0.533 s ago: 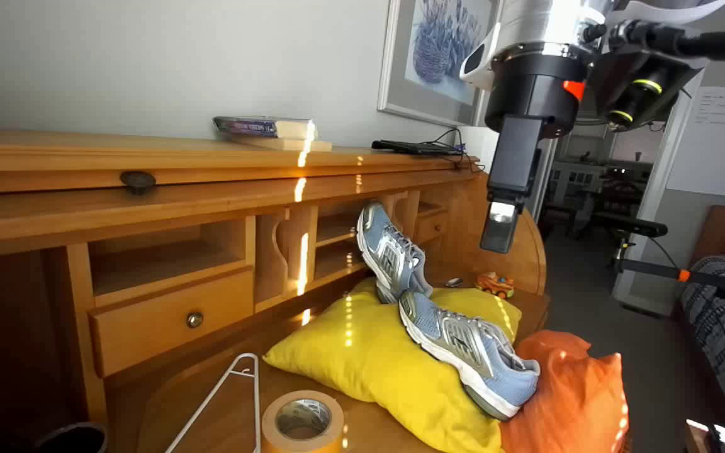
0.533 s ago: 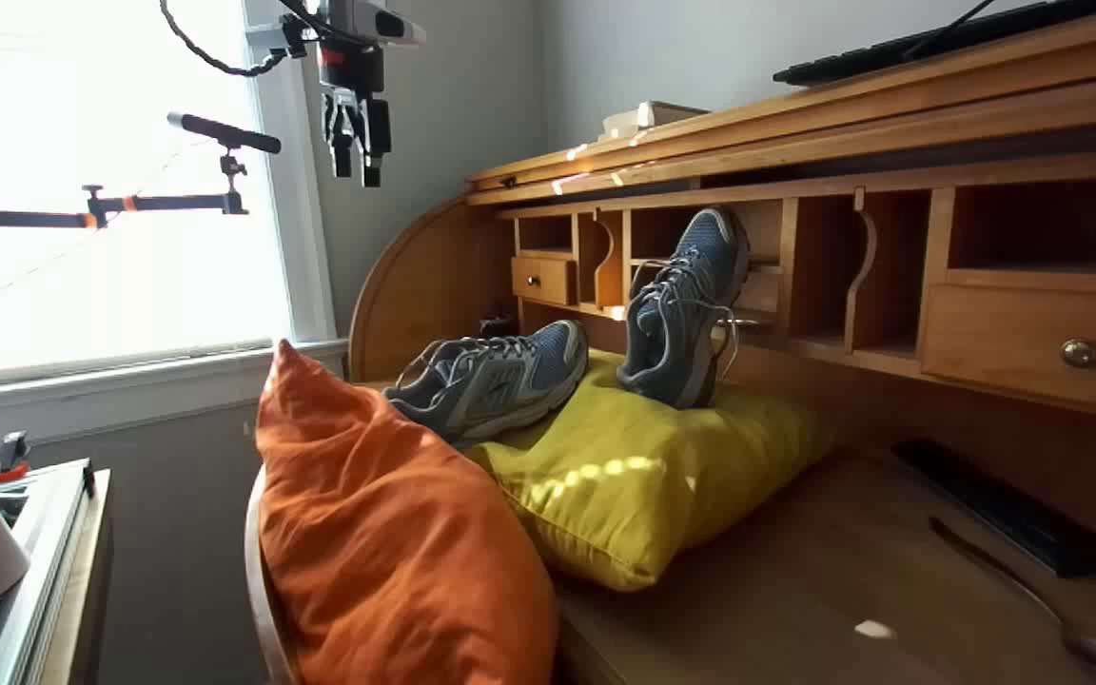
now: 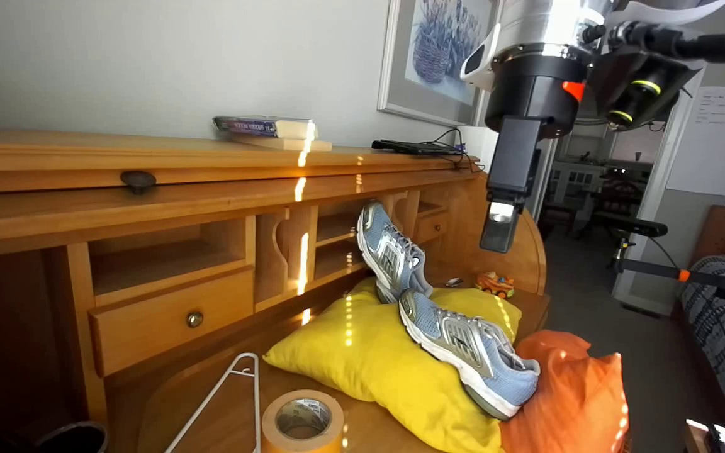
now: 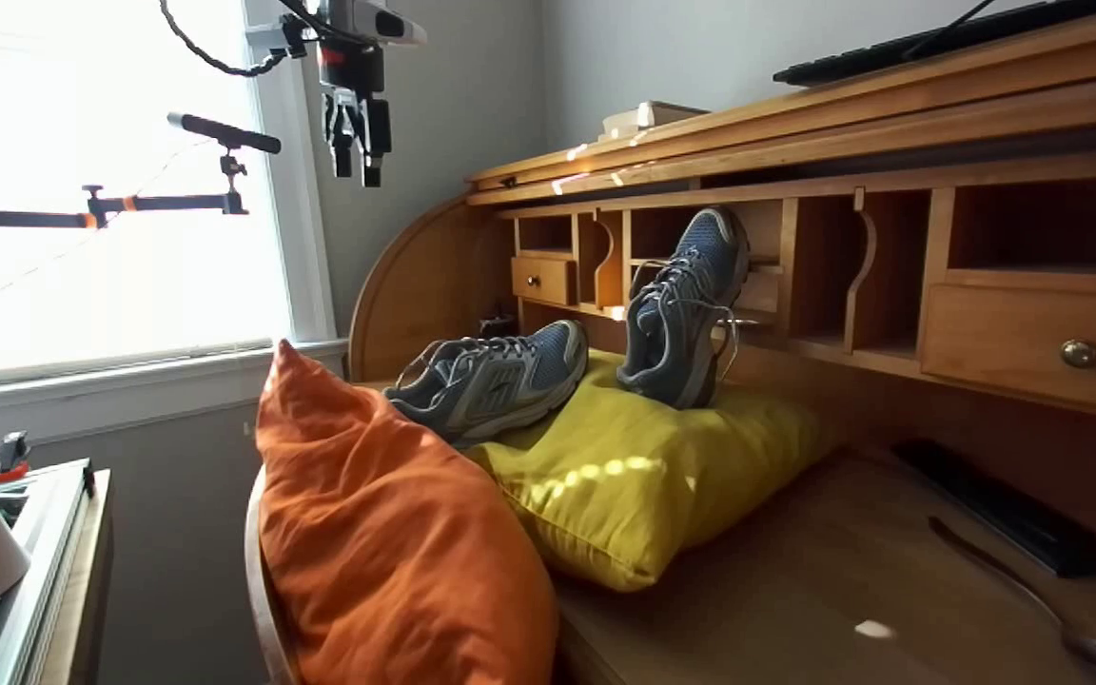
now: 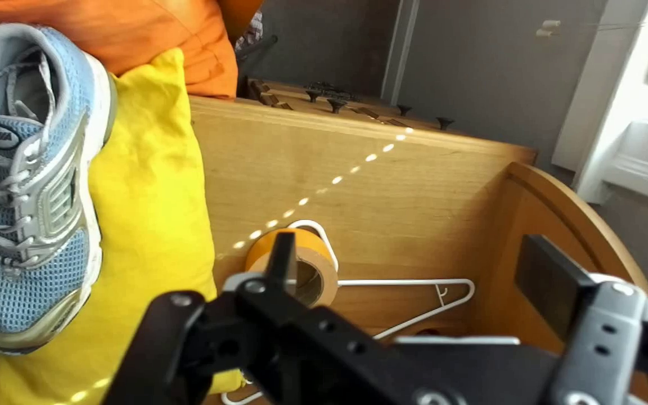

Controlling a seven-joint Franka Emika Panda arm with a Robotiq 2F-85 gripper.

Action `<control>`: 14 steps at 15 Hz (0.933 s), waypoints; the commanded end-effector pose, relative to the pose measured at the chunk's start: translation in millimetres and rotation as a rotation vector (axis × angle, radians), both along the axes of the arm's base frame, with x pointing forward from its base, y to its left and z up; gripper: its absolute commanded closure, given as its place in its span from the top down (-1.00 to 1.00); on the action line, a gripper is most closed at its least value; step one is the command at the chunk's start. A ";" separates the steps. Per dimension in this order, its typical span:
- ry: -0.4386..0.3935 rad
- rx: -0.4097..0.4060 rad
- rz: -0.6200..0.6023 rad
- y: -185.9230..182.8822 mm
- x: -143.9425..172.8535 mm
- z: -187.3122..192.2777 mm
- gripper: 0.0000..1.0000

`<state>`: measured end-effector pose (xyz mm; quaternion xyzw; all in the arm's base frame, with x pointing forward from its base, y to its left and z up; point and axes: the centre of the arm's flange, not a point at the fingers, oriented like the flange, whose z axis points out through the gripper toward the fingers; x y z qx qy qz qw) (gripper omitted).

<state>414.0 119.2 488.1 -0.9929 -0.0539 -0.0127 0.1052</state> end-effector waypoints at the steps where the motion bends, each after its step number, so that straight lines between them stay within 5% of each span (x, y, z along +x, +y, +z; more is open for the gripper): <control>1: 0.023 -0.061 -0.167 -31.7 -2.3 -25.1 1.00; 6: 0.116 -0.131 -0.310 -96.8 -17.6 -63.7 1.00; 14: 0.088 -0.116 -0.203 -131.8 -28.9 -131.8 1.00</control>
